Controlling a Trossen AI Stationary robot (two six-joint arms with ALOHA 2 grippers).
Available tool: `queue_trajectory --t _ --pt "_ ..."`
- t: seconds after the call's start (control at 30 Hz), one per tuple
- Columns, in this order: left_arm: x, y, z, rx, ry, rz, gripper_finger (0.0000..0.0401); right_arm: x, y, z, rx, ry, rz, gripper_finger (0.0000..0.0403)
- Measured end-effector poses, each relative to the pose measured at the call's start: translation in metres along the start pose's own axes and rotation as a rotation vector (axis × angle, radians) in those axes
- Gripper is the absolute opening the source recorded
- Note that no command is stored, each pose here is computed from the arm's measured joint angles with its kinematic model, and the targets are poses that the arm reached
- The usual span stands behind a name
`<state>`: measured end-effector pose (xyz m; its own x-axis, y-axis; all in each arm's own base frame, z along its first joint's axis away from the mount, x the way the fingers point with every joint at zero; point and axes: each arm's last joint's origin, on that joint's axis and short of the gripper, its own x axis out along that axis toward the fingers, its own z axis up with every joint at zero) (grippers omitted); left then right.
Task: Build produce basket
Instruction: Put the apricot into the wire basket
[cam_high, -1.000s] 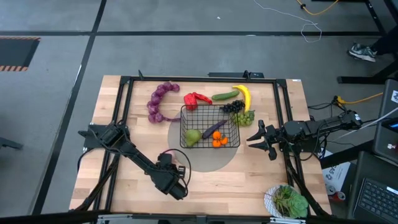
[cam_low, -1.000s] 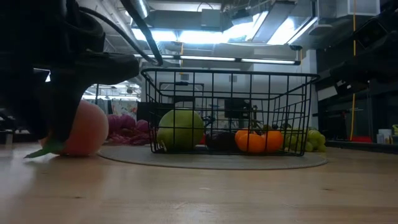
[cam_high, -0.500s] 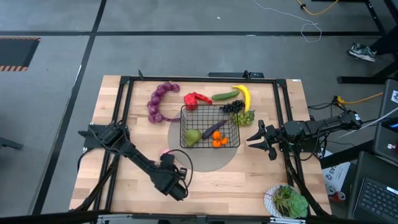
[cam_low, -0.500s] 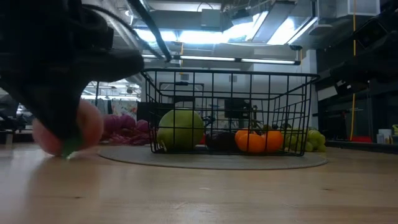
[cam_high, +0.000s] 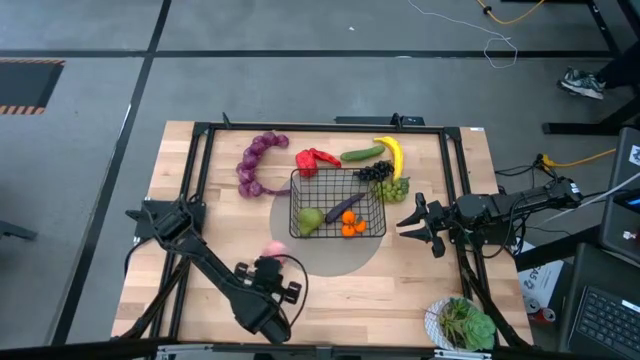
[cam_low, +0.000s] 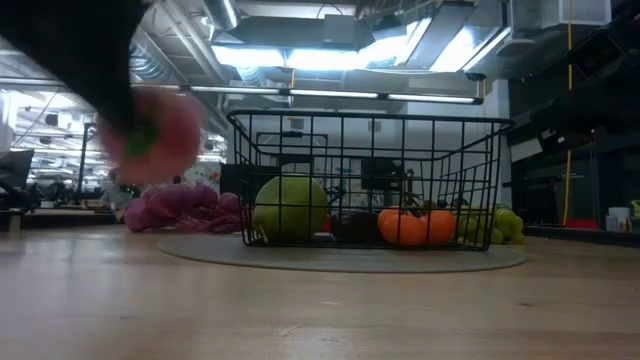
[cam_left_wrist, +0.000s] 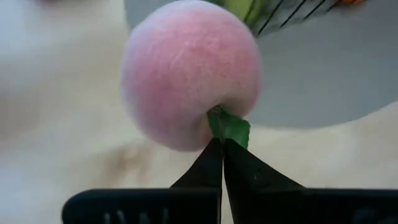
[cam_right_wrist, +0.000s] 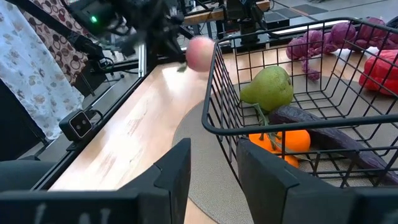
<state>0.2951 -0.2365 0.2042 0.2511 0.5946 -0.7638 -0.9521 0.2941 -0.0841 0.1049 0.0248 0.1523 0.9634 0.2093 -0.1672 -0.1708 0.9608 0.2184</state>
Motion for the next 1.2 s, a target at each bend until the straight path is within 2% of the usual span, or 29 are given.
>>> queue_trajectory --t 0.2,0.33,0.43,0.7,0.9,1.03,1.2 --pt "-0.03 -0.014 0.034 0.076 -0.058 -0.049 0.0 0.0 0.0 0.0 0.002 0.0 0.0 0.013" --pt "-0.042 -0.029 0.062 0.164 -0.194 -0.149 0.0 0.0 0.0 0.0 0.002 0.0 0.0 0.013" --pt "-0.045 -0.038 0.086 0.199 -0.277 -0.168 0.0 0.0 0.0 0.0 0.003 0.0 0.0 0.013" --pt "-0.013 -0.054 0.151 0.278 -0.307 -0.048 0.0 0.0 0.0 0.0 0.003 0.0 0.0 0.013" --pt "0.021 -0.065 0.192 0.277 -0.314 -0.004 0.0 0.0 0.0 0.0 0.004 0.0 0.0 0.013" --pt "0.04 -0.074 0.208 0.279 -0.28 -0.026 0.0012 0.0 0.0 0.0 0.004 0.0 0.0 0.013" --pt "0.049 -0.075 0.218 0.31 -0.238 -0.034 0.006 0.0 0.0 0.0 0.005 0.0 0.0 0.013"
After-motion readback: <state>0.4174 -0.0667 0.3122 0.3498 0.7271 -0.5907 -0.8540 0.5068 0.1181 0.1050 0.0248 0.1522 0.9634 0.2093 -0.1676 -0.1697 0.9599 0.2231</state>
